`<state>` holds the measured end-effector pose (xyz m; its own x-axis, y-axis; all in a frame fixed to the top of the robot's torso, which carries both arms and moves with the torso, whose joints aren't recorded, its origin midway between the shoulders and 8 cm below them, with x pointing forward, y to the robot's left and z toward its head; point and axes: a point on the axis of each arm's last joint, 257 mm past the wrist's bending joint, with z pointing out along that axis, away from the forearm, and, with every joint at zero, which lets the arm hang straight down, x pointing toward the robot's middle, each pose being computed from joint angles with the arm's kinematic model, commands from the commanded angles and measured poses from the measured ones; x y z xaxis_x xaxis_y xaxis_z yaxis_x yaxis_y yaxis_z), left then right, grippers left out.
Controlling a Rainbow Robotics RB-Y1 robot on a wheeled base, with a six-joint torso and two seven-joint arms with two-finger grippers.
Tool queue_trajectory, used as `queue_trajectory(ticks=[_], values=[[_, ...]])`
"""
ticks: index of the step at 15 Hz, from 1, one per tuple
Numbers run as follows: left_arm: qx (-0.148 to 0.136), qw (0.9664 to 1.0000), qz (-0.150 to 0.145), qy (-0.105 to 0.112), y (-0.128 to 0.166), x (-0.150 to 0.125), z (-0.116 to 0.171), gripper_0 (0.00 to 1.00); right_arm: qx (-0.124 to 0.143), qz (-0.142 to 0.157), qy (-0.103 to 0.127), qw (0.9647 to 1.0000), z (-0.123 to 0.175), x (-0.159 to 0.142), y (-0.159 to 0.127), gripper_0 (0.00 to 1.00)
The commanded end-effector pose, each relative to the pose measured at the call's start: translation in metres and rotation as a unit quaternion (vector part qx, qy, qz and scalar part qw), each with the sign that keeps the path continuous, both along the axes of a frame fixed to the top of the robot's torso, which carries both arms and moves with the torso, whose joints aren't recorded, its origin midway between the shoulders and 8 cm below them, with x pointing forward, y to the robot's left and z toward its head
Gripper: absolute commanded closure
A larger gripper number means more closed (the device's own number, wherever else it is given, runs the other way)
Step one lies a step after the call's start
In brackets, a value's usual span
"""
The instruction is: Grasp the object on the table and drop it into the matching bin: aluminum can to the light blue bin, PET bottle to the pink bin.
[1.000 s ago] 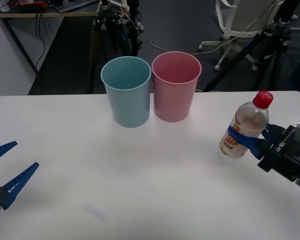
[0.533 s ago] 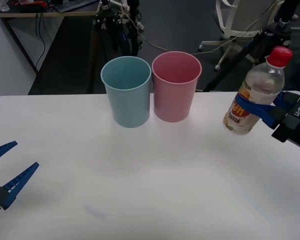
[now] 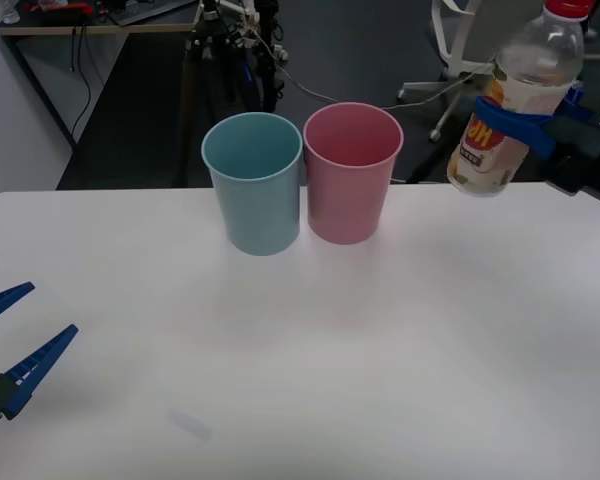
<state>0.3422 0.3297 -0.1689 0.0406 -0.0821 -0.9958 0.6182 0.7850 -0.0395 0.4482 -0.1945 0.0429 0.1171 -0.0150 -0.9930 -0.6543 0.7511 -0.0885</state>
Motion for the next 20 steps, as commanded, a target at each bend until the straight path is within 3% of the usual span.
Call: queue_trajectory(ticks=[1, 4, 12, 20], values=[[0.0, 1.0, 0.0, 0.0, 0.0, 0.0, 0.0, 0.0, -0.004, 0.013, -0.003, 0.9999, 0.009, 0.022, 0.02, 1.0], [0.0, 1.0, 0.0, 0.0, 0.0, 0.0, 0.0, 0.0, -0.009, 0.023, 0.003, 0.9997, 0.006, 0.056, 0.041, 1.0], [0.0, 1.0, 0.0, 0.0, 0.0, 0.0, 0.0, 0.0, -0.016, 0.009, 0.016, 0.9997, -0.006, 0.14, 0.084, 1.0], [0.0, 1.0, 0.0, 0.0, 0.0, 0.0, 0.0, 0.0, 0.002, -0.018, 0.016, 0.9997, -0.022, 0.19, 0.107, 1.0]])
